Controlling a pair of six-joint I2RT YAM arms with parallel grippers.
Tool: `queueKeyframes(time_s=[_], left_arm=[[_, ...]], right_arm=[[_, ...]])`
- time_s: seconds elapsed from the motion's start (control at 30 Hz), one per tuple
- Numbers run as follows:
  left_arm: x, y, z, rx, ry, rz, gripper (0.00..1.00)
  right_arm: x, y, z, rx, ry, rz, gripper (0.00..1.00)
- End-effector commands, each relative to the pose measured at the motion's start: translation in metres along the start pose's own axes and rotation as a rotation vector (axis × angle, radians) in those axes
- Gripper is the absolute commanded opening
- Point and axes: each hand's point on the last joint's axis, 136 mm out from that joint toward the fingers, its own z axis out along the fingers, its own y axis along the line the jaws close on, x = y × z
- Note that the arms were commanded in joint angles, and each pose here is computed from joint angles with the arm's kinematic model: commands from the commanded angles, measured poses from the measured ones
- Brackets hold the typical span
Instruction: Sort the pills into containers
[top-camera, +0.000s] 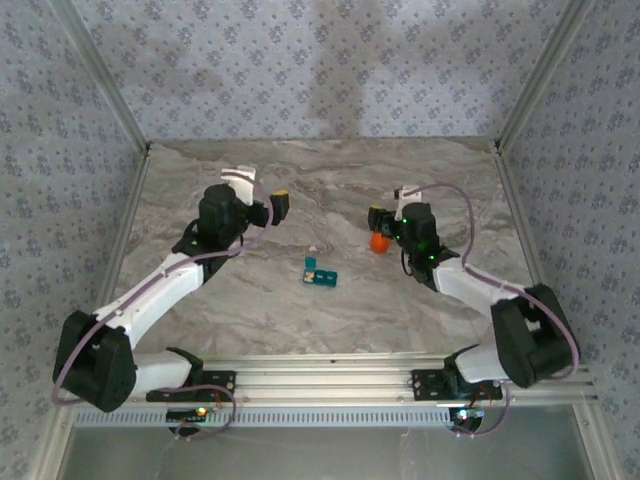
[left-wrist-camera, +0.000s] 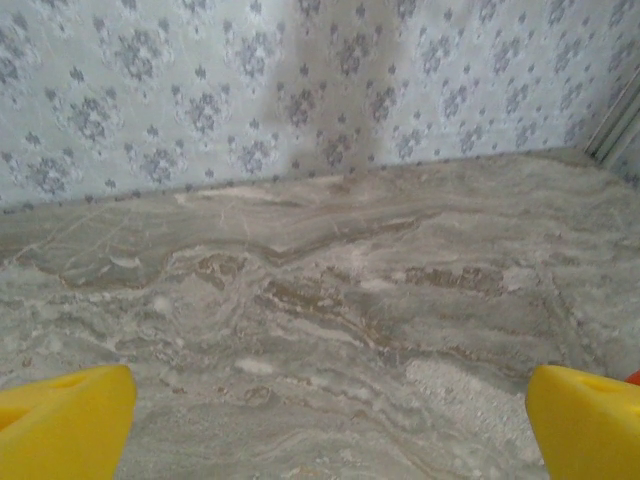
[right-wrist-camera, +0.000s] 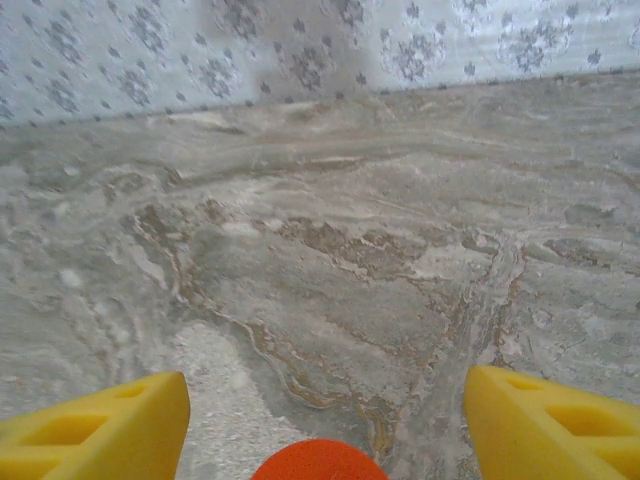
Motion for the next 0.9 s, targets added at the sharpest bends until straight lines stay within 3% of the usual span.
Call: queueKeyframes(time_s=[0.0, 0.2, 0.37, 0.47, 0.63, 0.67, 0.87], left_arm=[[0.005, -0.001, 0.013, 0.007, 0.059, 0.018, 0.99], [0.029, -0.006, 0.036, 0.048, 0.164, 0.033, 0.98], [0.045, -0.008, 0.052, 0.068, 0.231, 0.028, 0.84], [0.053, -0.009, 0.061, 0.076, 0.282, 0.02, 0.6], [0.064, -0.013, 0.072, 0.102, 0.371, 0.007, 0.04], [0.068, -0.015, 0.073, 0.11, 0.398, 0.005, 0.0], [0.088, -0.028, 0.074, 0.159, 0.478, -0.002, 0.0]], right_arm=[[-0.023, 0.021, -0.018, -0.094, 0.015, 0.028, 0.75], [-0.016, 0.074, -0.036, -0.308, 0.215, -0.026, 0.75], [0.017, 0.102, -0.042, -0.367, 0.389, -0.082, 0.75], [0.037, 0.105, -0.04, -0.359, 0.464, -0.071, 0.75], [0.075, 0.106, -0.031, -0.344, 0.587, -0.062, 0.74], [0.084, 0.106, -0.029, -0.336, 0.619, -0.066, 0.74], [0.122, 0.112, -0.02, -0.323, 0.735, -0.113, 0.73]])
